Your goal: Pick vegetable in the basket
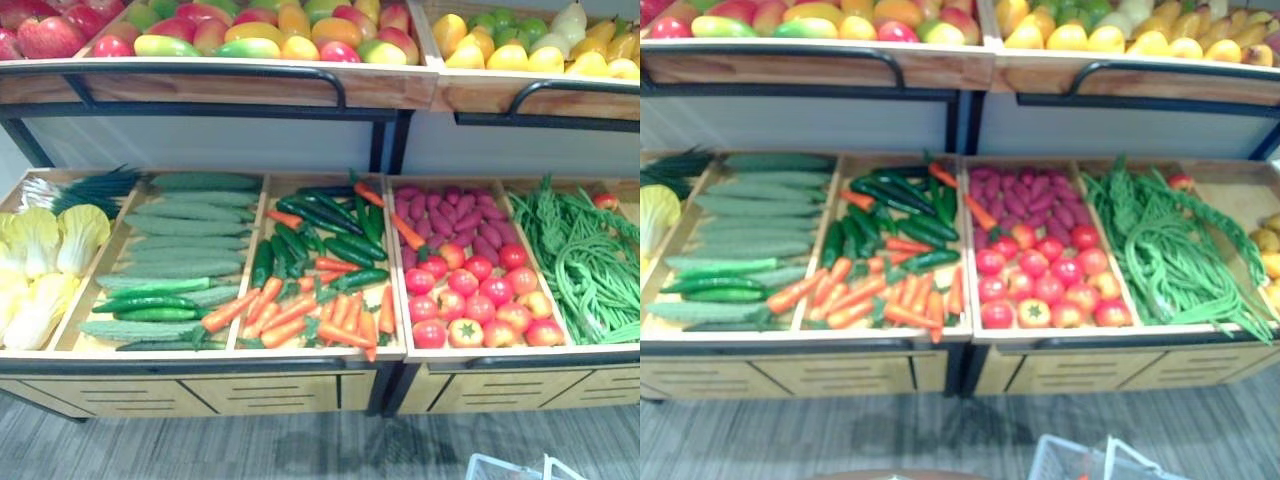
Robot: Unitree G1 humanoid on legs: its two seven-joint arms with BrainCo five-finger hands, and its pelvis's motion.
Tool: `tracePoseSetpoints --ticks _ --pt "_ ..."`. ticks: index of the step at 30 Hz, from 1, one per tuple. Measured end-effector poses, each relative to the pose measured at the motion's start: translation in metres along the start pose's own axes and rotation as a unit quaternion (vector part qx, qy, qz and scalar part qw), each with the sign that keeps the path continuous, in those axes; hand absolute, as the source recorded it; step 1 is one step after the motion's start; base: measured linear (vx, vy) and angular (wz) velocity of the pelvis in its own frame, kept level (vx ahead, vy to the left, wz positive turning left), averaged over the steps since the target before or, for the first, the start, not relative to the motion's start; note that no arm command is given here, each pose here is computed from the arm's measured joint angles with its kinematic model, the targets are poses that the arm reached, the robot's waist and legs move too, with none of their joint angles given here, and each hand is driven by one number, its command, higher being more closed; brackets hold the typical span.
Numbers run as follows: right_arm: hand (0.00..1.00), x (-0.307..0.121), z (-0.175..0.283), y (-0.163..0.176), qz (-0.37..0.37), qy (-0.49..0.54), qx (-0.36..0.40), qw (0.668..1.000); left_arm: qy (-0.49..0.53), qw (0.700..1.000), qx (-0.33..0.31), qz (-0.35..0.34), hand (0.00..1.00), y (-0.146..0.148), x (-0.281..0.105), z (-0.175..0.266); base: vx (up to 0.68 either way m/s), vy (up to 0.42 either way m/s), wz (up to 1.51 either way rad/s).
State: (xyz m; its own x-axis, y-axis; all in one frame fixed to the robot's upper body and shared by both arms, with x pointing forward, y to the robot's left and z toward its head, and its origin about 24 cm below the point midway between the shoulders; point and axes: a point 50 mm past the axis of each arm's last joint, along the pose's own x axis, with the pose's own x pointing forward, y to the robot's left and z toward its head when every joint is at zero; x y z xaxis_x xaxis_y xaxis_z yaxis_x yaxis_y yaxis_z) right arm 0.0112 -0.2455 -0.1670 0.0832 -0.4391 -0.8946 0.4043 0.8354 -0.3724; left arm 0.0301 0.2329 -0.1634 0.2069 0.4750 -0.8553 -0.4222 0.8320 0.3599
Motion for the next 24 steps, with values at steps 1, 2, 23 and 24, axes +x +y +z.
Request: tracePoseSetpoints --ticks 1,2,23,24 --pt "1.00 0.000 0.002 0.001 0.004 -0.002 0.000 1.000 -0.002 1.000 0.005 -0.006 0.00 -0.001 0.000 0.001 0.03 -0.002 -0.05" --pt "1.00 0.000 0.003 0.001 0.005 -0.004 0.000 1.000 -0.002 1.000 0.003 -0.009 0.00 -0.002 0.000 0.001 0.03 -0.003 -0.06" --pt "1.00 -0.004 0.064 0.030 0.047 -0.100 0.000 0.994 -0.070 0.993 0.071 -0.058 0.00 -0.021 0.003 0.040 -0.07 0.062 -0.82" --pt "1.00 -0.003 0.060 0.030 0.048 -0.093 -0.003 0.994 -0.070 0.993 0.073 -0.056 0.00 -0.020 0.003 0.039 -0.09 -0.014 -1.28"
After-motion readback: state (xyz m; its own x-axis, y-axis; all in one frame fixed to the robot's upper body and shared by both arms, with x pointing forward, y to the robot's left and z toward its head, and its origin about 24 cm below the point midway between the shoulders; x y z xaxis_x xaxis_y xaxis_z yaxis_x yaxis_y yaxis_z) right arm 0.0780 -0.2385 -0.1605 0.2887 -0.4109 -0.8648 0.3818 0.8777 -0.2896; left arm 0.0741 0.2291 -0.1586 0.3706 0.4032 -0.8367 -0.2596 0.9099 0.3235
